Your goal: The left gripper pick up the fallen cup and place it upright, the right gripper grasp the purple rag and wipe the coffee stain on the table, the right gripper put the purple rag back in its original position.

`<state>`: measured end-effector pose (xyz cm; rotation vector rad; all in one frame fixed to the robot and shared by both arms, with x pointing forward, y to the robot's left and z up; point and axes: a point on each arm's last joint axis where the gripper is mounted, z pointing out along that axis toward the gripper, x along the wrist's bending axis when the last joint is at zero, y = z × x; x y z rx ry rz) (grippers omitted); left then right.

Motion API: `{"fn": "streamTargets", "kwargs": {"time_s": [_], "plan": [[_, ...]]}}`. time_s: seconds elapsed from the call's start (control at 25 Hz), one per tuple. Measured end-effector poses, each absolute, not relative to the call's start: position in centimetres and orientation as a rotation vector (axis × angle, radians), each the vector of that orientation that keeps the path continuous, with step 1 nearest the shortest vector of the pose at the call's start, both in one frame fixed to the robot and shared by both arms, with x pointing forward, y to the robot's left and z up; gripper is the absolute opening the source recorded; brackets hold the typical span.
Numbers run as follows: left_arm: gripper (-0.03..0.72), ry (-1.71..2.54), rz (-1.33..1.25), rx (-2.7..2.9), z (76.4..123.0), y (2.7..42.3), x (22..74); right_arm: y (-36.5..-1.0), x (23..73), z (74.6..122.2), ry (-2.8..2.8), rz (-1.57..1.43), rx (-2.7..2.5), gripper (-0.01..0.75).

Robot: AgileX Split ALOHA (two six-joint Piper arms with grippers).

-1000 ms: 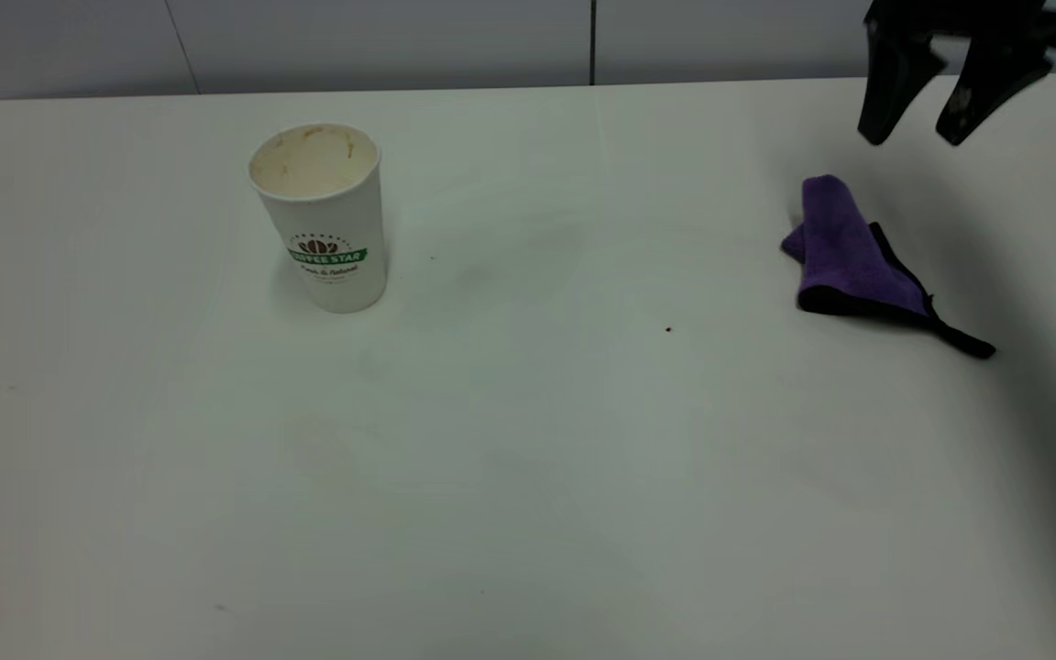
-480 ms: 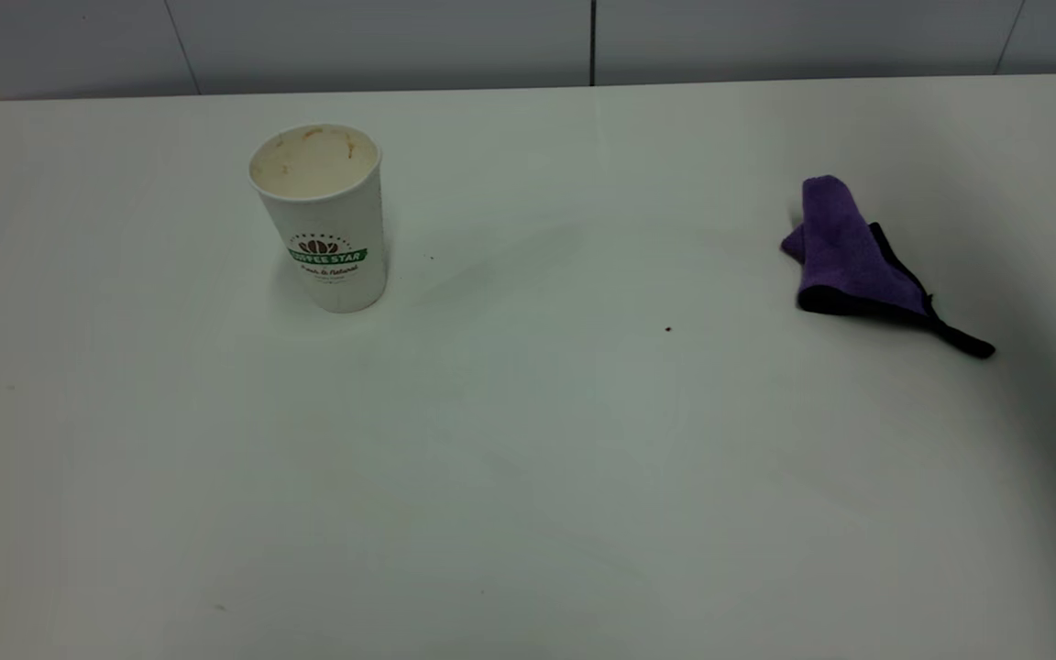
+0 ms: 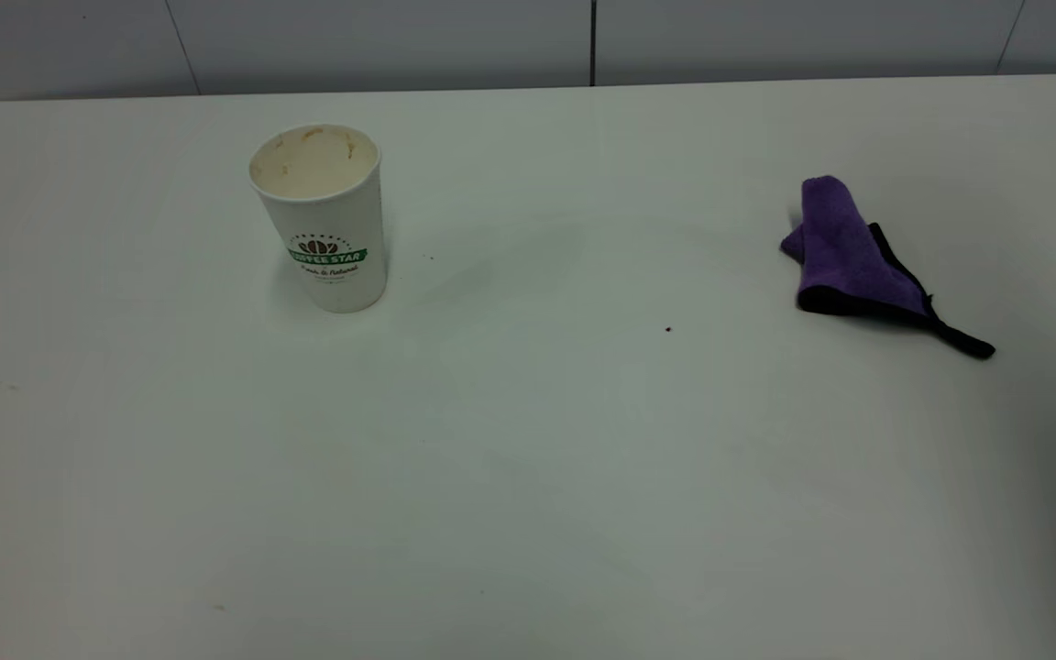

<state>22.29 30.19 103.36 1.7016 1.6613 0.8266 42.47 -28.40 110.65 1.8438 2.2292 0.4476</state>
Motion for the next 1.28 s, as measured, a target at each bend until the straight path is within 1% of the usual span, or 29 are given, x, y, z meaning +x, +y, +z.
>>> {"fn": "streamTargets", "kwargs": {"time_s": [0.2,0.36,0.88,1.08,1.28], "plan": [[0.24,1.661,0.827,1.702,103.4,30.2,22.3,-28.6,38.8,106.9,2.196,0.443,1.877,0.715],[0.24,1.661,0.827,1.702,103.4,30.2,22.3,-28.7,36.2,105.3,2.174,0.461,1.879,0.708],[0.24,1.662,0.826,1.701,103.4,30.2,22.3,-29.0,29.1,104.2,1.96,0.724,1.689,0.686],[0.24,1.662,0.826,1.701,103.4,30.2,22.3,-29.1,27.8,104.3,1.899,0.774,1.703,0.679],[0.24,1.662,0.826,1.701,103.4,30.2,22.3,-29.2,27.6,103.8,1.899,0.741,1.721,0.669]]}}
